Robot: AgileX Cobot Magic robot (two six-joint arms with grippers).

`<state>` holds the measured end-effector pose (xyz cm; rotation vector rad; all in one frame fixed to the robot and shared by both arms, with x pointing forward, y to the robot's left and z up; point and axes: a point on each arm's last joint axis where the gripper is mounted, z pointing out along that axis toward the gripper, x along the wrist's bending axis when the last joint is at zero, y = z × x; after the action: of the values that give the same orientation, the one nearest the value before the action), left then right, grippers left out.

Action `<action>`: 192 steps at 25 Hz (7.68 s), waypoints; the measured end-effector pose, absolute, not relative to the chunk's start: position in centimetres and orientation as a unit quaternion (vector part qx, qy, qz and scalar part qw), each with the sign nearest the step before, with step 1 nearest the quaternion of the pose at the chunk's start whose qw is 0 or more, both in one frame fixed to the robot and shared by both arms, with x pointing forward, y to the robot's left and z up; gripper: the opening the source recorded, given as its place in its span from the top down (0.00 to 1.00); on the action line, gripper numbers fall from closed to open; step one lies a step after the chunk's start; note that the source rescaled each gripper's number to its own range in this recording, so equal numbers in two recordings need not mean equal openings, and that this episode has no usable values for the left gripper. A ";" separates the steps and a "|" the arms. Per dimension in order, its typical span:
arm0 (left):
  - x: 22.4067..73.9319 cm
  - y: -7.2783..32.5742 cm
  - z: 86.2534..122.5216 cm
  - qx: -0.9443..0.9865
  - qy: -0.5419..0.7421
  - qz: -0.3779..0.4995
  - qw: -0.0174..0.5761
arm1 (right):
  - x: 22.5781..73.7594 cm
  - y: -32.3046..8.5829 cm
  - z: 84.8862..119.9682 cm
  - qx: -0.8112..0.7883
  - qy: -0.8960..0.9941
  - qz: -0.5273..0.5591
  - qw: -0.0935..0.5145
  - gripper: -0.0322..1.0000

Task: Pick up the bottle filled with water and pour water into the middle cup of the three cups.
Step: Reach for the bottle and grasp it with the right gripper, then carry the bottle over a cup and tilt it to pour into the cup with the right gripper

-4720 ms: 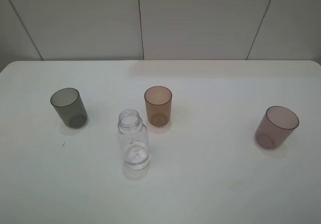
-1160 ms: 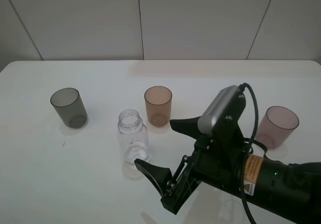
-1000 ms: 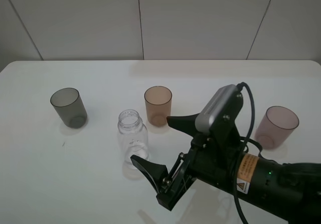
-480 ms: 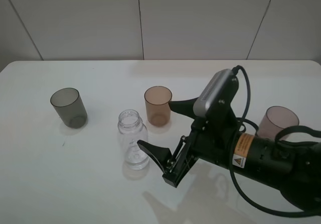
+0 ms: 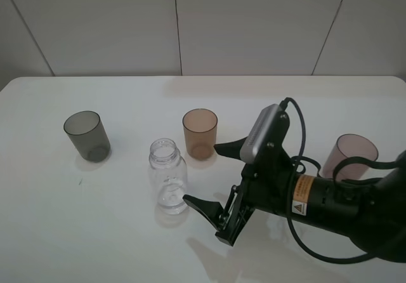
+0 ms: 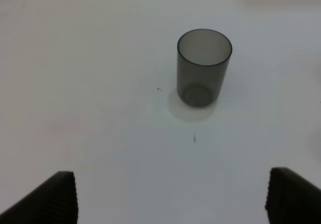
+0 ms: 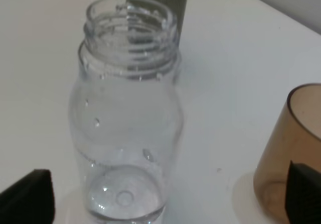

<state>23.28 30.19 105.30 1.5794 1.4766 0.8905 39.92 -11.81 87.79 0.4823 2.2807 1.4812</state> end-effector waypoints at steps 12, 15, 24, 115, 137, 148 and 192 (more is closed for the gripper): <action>23.3 30.2 105.3 0.622 0.581 0.351 0.391 | 40.4 -11.1 85.5 0.166 0.817 0.524 0.173 0.00; 23.3 30.2 105.3 0.622 0.581 0.351 0.391 | 40.7 -10.6 85.5 0.158 0.814 0.532 0.172 0.00; 23.3 30.2 105.3 0.622 0.581 0.351 0.391 | 41.7 -9.4 86.0 0.151 0.802 0.552 0.173 0.00; 23.3 30.2 105.3 0.622 0.581 0.351 0.391 | 43.4 -9.6 94.1 0.267 0.818 0.486 0.155 0.94; 23.3 30.2 105.3 0.622 0.581 0.351 0.391 | 46.8 -13.9 96.7 0.312 0.822 0.382 0.285 0.94; 23.3 30.2 105.3 0.622 0.581 0.351 0.391 | 50.2 -17.1 98.4 0.360 0.801 0.360 0.316 0.94; 23.3 30.2 105.3 0.622 0.581 0.351 0.391 | 53.7 -13.8 95.7 0.046 0.886 0.267 0.377 0.94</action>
<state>23.28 30.19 105.30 1.5794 1.4766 0.8905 53.70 -13.77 95.69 0.1166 2.2646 0.6836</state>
